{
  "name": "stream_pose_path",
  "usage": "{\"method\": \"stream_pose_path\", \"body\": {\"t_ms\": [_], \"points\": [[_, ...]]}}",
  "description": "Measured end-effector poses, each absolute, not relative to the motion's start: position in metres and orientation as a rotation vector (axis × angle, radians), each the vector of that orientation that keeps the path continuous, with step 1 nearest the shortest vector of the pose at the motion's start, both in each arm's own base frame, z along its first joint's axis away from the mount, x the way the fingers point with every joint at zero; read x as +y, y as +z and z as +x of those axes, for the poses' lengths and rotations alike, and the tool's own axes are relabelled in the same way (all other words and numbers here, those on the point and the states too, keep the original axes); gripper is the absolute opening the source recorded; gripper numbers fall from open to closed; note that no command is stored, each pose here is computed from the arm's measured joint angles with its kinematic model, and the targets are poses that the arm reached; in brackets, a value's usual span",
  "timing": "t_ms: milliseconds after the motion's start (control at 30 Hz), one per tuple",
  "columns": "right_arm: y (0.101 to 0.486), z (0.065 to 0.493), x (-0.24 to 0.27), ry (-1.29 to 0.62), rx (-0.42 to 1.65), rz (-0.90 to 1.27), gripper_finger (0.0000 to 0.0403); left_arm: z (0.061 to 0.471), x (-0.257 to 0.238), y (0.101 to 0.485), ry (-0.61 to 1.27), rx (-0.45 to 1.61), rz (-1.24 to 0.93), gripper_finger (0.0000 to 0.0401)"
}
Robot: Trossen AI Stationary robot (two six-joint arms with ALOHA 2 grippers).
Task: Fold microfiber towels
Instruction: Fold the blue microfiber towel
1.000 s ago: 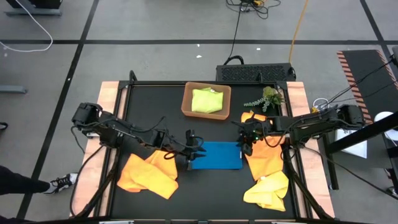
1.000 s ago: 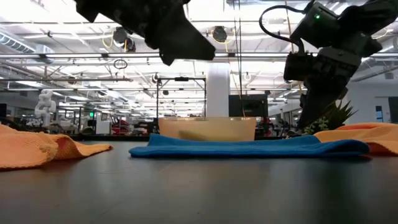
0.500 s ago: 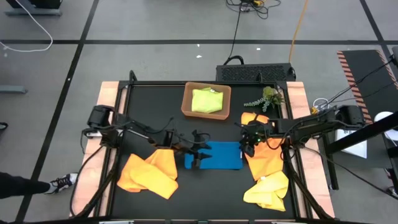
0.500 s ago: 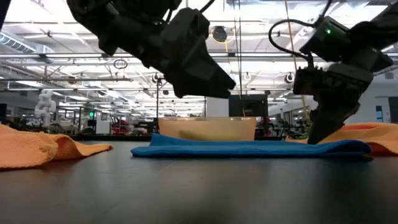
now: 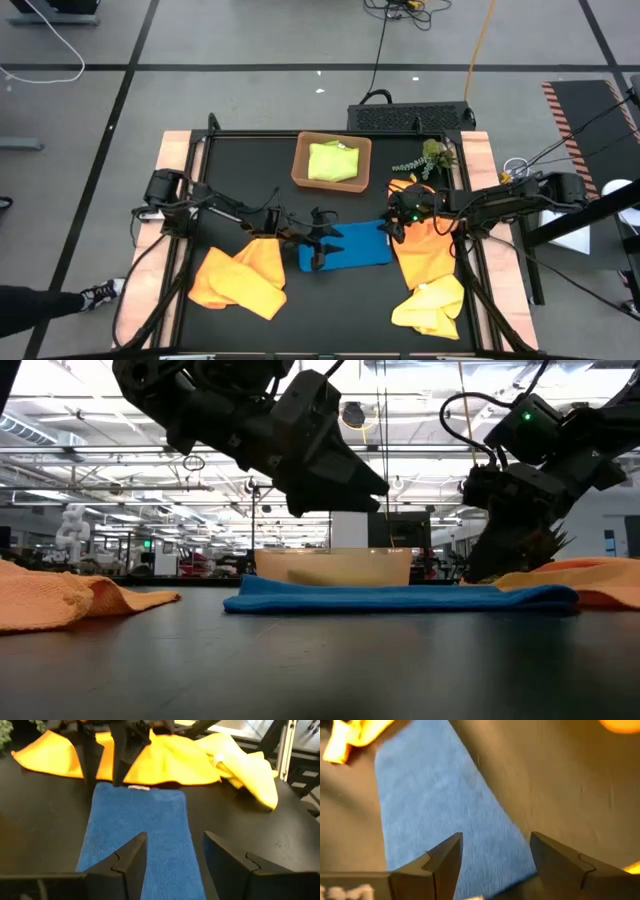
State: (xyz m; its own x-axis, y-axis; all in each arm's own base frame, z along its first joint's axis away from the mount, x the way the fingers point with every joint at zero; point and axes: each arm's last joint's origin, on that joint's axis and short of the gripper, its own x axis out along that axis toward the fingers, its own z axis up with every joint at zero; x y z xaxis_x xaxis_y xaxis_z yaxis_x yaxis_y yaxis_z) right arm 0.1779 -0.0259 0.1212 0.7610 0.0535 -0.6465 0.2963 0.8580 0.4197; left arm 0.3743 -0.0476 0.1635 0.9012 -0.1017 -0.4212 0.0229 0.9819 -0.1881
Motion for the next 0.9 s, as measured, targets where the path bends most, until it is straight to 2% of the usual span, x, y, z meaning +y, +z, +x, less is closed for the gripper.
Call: {"method": "stream_pose_path", "body": {"t_ms": [133,333,567,733,900], "points": [[0.124,0.177,-0.030,-0.144,0.681,0.502,0.0226,0.374,-0.048,0.164,-0.066,0.443,-0.181,0.0191],[0.113,0.171,-0.034,-0.164,0.789,0.512,0.0226,0.374,-0.048,0.163,-0.072,0.456,-0.180,0.0191],[0.105,0.175,-0.030,-0.127,0.824,0.506,0.0222,0.374,-0.048,0.163,-0.072,0.453,-0.183,0.0191],[0.106,0.179,-0.028,-0.096,0.795,0.467,0.0190,0.374,-0.048,0.163,-0.072,0.453,-0.187,0.0191],[0.107,0.181,-0.027,-0.065,0.775,0.462,0.0134,0.374,-0.048,0.163,-0.068,0.454,-0.205,0.0191]]}}
